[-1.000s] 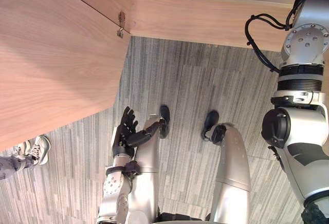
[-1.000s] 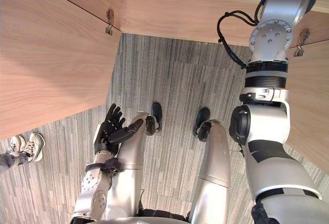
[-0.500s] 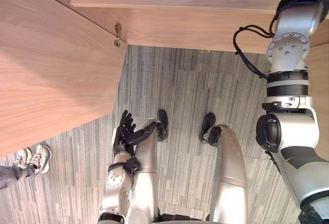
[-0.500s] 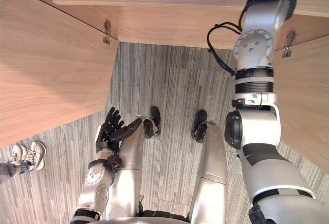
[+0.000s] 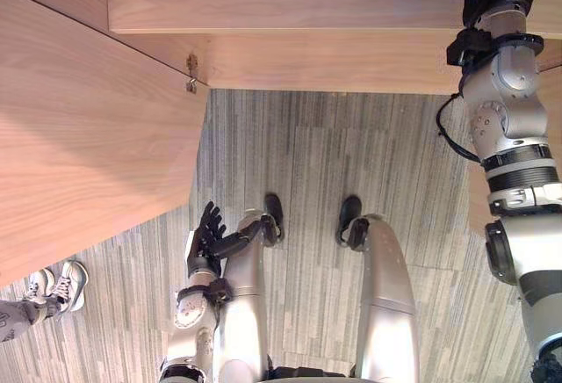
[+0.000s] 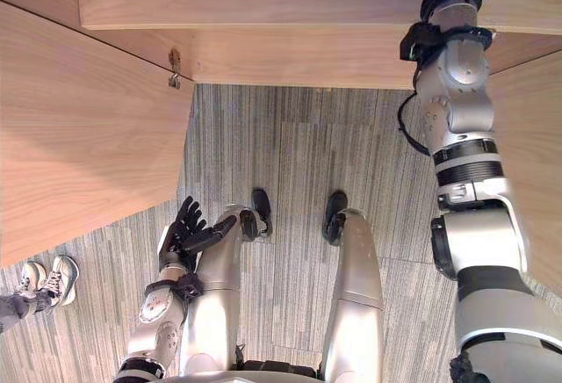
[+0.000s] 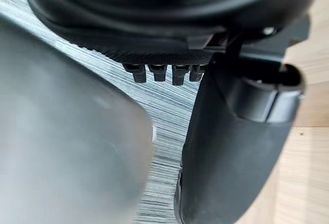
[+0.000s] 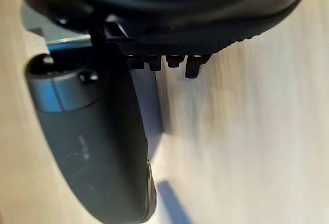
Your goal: Walk over to the cabinet, pick up the folder, carry it to the office cabinet, place the folder inside the office cabinet, then close the office cabinet door
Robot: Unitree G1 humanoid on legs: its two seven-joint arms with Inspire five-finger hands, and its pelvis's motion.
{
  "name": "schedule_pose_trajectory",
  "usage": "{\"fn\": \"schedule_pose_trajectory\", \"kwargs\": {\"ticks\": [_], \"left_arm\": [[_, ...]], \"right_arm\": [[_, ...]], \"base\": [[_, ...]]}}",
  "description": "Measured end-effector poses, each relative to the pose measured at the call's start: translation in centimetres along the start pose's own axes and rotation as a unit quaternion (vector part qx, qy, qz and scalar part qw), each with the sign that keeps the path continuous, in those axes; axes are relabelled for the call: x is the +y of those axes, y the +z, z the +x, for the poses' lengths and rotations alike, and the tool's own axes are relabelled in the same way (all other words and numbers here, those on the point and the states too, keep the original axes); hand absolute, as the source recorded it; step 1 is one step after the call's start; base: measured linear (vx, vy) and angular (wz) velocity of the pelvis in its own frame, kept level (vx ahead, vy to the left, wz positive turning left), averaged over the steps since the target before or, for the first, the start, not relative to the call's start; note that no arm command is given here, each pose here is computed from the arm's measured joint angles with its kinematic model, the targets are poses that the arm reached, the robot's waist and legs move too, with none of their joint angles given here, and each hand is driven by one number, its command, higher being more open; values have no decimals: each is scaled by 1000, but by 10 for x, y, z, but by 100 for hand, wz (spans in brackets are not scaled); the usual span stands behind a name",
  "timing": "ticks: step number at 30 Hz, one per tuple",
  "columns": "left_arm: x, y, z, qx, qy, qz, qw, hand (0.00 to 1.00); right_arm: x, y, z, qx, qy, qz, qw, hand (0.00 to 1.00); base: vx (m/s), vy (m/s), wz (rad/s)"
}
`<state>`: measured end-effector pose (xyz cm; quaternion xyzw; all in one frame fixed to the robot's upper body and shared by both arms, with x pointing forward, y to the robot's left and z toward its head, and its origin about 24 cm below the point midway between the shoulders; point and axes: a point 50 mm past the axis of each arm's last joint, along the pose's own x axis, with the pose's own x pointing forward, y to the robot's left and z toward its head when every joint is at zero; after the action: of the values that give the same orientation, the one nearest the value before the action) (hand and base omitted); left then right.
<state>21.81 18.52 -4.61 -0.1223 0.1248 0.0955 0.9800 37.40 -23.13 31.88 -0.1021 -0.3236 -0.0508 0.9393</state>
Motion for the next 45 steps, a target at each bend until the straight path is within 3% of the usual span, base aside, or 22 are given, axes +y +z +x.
{"fn": "schedule_pose_trajectory", "kwargs": {"ticks": [3, 6, 14, 24, 27, 33, 36, 45], "left_arm": [[1, -1, 1, 1, -2, 4, 1000, 100], [0, -3, 5, 10, -8, 8, 1000, 100], [2, -3, 6, 13, -14, 13, 1000, 100], [2, -3, 6, 16, -21, 11, 1000, 100], [3, -2, 7, 15, -16, 10, 1000, 100], [-6, 11, 18, -8, 9, -10, 1000, 100], [-13, 15, 23, -16, 19, -22, 999, 100], [-16, 18, 24, -29, 25, -29, 999, 100]], "right_arm": [[-5, -5, -5, -1, 20, -128, 992, 0], [-9, -13, -8, 13, 30, -180, 983, 0], [-7, -26, -15, 48, 82, -179, 979, 0], [21, -40, -28, 73, 145, -70, 984, 0], [39, -42, -27, 63, 122, -36, 990, 0], [70, -22, -1, 32, 43, -76, 996, 0], [65, -12, 12, 34, -2, -87, 996, 0], [52, -7, 24, 54, -24, -107, 992, 0]], "base": [[0, 0, 0], [0, 0, 0], [0, 0, 0], [-34, -17, -1], [-50, -26, -2], [-42, -25, -1], [-30, -16, 4], [-79, -14, 8]]}}
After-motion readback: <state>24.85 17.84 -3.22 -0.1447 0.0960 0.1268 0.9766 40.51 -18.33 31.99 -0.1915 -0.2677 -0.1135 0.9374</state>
